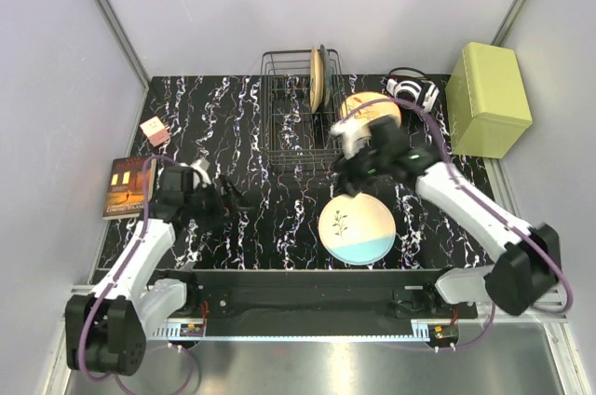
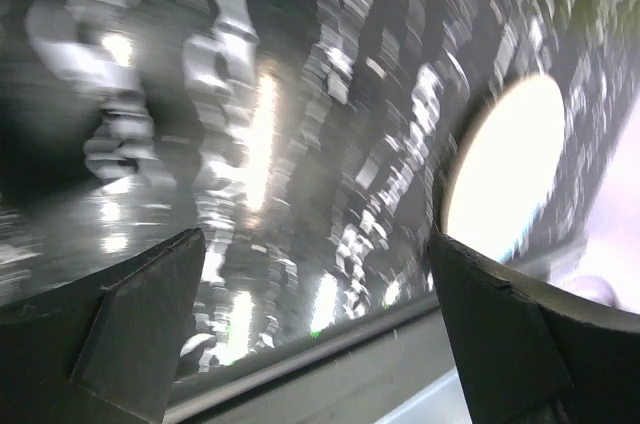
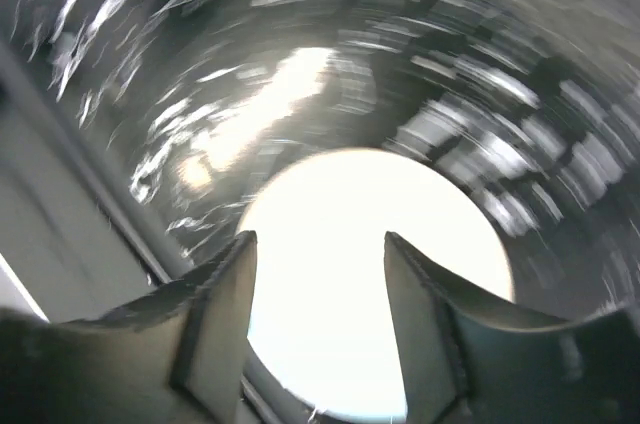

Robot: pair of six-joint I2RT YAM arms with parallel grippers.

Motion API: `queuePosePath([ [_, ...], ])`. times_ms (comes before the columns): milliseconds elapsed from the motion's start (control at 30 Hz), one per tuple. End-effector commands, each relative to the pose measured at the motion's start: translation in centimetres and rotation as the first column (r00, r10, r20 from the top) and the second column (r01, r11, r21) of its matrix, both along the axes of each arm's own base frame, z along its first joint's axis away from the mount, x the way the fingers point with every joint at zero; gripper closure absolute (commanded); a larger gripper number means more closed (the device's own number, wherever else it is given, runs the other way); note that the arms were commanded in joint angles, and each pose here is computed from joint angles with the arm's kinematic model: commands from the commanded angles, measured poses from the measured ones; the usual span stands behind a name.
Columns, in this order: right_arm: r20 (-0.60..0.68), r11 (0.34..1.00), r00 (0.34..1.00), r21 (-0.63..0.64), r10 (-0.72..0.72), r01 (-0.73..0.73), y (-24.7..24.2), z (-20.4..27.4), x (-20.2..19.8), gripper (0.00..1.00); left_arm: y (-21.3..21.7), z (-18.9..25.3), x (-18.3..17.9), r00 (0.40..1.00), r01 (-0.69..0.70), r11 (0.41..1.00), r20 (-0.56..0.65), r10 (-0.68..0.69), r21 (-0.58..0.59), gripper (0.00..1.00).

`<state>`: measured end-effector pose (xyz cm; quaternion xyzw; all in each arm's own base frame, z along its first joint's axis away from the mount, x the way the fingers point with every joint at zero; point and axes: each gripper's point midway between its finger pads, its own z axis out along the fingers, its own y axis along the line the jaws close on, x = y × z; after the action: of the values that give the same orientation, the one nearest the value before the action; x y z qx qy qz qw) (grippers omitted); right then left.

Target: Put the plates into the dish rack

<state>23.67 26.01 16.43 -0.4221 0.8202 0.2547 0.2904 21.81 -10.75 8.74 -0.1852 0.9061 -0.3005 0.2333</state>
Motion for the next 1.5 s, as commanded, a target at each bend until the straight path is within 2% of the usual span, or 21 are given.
queuePosePath([
  [0,-0.310,0.920,0.880,0.038,-0.360,0.390,-7.1,0.5,-0.9,0.38,-4.2,0.7,-0.2,0.989,0.141,0.985,0.057,-0.136,-0.096,0.03],
  [67,-0.303,0.877,0.843,0.048,-0.444,0.479,-8.5,1.0,-0.3,0.34,-5.0,-0.1,-0.6,0.987,0.158,0.981,0.044,-0.154,-0.112,0.04],
  [100,-0.326,0.827,0.796,0.071,-0.510,0.558,-9.7,1.6,0.6,0.33,-5.8,-0.3,-0.5,0.982,0.186,0.977,0.061,-0.180,-0.104,0.04],
  [167,-0.462,0.787,0.728,0.096,-0.507,0.609,-10.2,1.1,0.0,0.33,-6.6,-0.7,-0.7,0.976,0.214,0.971,0.064,-0.208,-0.111,0.07],
  [200,-0.528,0.717,0.642,0.085,-0.556,0.691,-11.5,0.6,0.4,0.33,-7.5,-0.9,-0.7,0.969,0.242,0.964,0.078,-0.235,-0.108,0.07],
  [300,-0.676,0.629,0.471,0.015,-0.566,0.777,-13.2,-2.8,-1.2,0.34,-9.4,-1.2,-0.8,0.955,0.288,0.950,0.104,-0.277,-0.119,0.10],
  [367,-0.705,0.627,0.460,0.028,-0.539,0.779,-12.9,-3.3,-1.2,0.35,-9.9,-1.4,-0.5,0.953,0.291,0.950,0.118,-0.278,-0.110,0.13],
  [533,-0.753,0.525,0.281,-0.099,-0.595,0.845,-16.6,-6.7,0.6,0.35,-12.2,-2.1,0.0,0.947,0.312,0.942,0.127,-0.296,-0.128,0.16],
  [600,-0.755,0.544,0.300,-0.089,-0.583,0.834,-17.5,-7.1,1.7,0.35,-13.3,-2.4,-0.1,0.945,0.322,0.937,0.114,-0.308,-0.138,0.16],
  [667,-0.740,0.583,0.361,-0.052,-0.568,0.811,-18.4,-6.7,2.6,0.35,-14.2,-2.5,0.4,0.944,0.324,0.937,0.118,-0.309,-0.135,0.16],
  [700,-0.780,0.605,0.387,0.015,-0.491,0.796,-17.7,-5.8,3.4,0.36,-14.8,-2.6,0.1,0.942,0.329,0.934,0.112,-0.316,-0.138,0.16],
  [767,-0.782,0.624,0.418,0.049,-0.462,0.780,-17.6,-5.3,4.1,0.36,-15.5,-2.9,0.6,0.948,0.313,0.940,0.111,-0.300,-0.133,0.16],
  [833,-0.784,0.647,0.480,0.135,-0.393,0.750,-17.1,-4.0,5.4,0.36,-15.9,-3.2,0.6,0.953,0.300,0.943,0.096,-0.289,-0.143,0.16],
  [933,-0.680,0.732,0.622,0.183,-0.388,0.656,-18.2,-3.3,7.4,0.36,-16.5,-3.9,1.1,0.958,0.285,0.948,0.087,-0.275,-0.142,0.16],
  [1000,-0.655,0.824,0.697,0.197,-0.292,0.531,-18.5,-3.6,6.9,0.37,-17.3,-4.5,1.1,0.958,0.285,0.947,0.070,-0.278,-0.147,0.16],
  [1067,-0.672,0.887,0.716,0.194,-0.190,0.418,-18.7,-4.8,4.5,0.41,-18.0,-5.0,1.1,0.957,0.291,0.946,0.052,-0.286,-0.147,0.16],
  [1133,-0.716,0.899,0.675,0.161,-0.178,0.408,-19.5,-6.5,4.0,0.43,-19.2,-4.9,1.0,0.950,0.313,0.937,0.051,-0.308,-0.155,0.16],
  [1167,-0.701,0.911,0.699,0.186,-0.140,0.369,-20.0,-6.6,3.6,0.37,-19.5,-5.5,0.7,0.947,0.321,0.934,0.031,-0.321,-0.153,0.17],
  [1267,-0.678,0.935,0.718,0.133,-0.157,0.330,-22.0,-8.8,3.3,0.36,-20.3,-5.6,0.6,0.946,0.323,0.933,0.025,-0.323,-0.158,0.23],
  [1433,-0.718,0.963,0.690,0.111,-0.093,0.245,-22.2,-10.2,-0.3,0.36,-20.8,-6.5,-0.7,0.946,0.320,0.934,-0.007,-0.325,-0.157,0.26],
  [1467,-0.726,0.964,0.684,0.124,-0.074,0.237,-22.0,-10.4,-0.6,0.36,-21.0,-6.9,-0.8,0.944,0.323,0.933,-0.014,-0.329,-0.160,0.29],
])
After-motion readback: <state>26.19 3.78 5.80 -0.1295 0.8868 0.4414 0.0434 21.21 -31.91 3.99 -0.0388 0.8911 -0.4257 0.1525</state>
